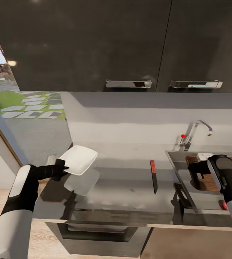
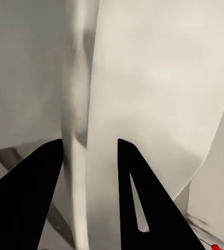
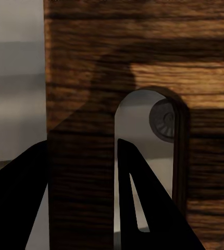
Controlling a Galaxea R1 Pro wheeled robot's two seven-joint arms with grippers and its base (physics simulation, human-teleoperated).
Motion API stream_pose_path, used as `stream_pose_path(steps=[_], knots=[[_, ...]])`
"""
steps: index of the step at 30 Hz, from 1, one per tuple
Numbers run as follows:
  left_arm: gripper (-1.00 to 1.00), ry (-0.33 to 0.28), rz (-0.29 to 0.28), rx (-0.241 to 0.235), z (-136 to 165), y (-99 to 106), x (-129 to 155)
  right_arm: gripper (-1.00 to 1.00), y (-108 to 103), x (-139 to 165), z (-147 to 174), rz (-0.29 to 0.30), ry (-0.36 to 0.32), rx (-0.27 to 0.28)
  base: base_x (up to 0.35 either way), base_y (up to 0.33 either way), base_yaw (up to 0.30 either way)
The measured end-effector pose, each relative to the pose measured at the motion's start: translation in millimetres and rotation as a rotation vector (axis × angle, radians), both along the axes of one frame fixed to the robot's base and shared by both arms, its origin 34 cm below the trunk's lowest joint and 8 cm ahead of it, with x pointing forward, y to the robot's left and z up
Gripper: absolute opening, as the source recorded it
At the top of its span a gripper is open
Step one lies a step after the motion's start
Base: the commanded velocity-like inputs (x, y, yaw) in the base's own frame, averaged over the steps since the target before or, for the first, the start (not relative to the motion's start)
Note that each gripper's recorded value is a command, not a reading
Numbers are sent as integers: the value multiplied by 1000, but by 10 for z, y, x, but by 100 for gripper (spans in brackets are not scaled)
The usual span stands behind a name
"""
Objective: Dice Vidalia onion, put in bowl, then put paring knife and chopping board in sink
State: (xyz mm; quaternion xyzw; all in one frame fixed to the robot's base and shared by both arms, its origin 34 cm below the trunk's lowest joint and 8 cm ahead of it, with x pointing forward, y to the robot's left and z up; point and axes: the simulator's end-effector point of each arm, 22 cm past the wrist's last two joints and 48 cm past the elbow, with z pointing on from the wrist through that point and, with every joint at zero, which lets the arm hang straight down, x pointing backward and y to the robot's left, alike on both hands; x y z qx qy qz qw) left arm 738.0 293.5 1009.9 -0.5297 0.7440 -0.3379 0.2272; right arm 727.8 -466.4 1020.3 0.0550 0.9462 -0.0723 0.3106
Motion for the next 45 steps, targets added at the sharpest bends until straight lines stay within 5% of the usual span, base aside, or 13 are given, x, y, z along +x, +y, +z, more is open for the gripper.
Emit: stream_pose_path(steps=[13, 18, 26, 45], knots=[[-100, 11, 20, -1, -93, 74, -80, -100, 3, 0, 0, 1, 0, 2, 90, 0, 0], [-100, 38, 153, -26, -192, 196, -89, -100, 8, 2, -3, 1, 0, 1, 6, 0, 0], [-100, 37, 221, -36, -210, 281, -137, -100, 13, 3, -3, 2, 0, 1, 0, 0, 0], [-100, 56, 273, -43, -360, 349, -223, -100, 11, 4, 3, 2, -1, 0, 0, 0, 0]])
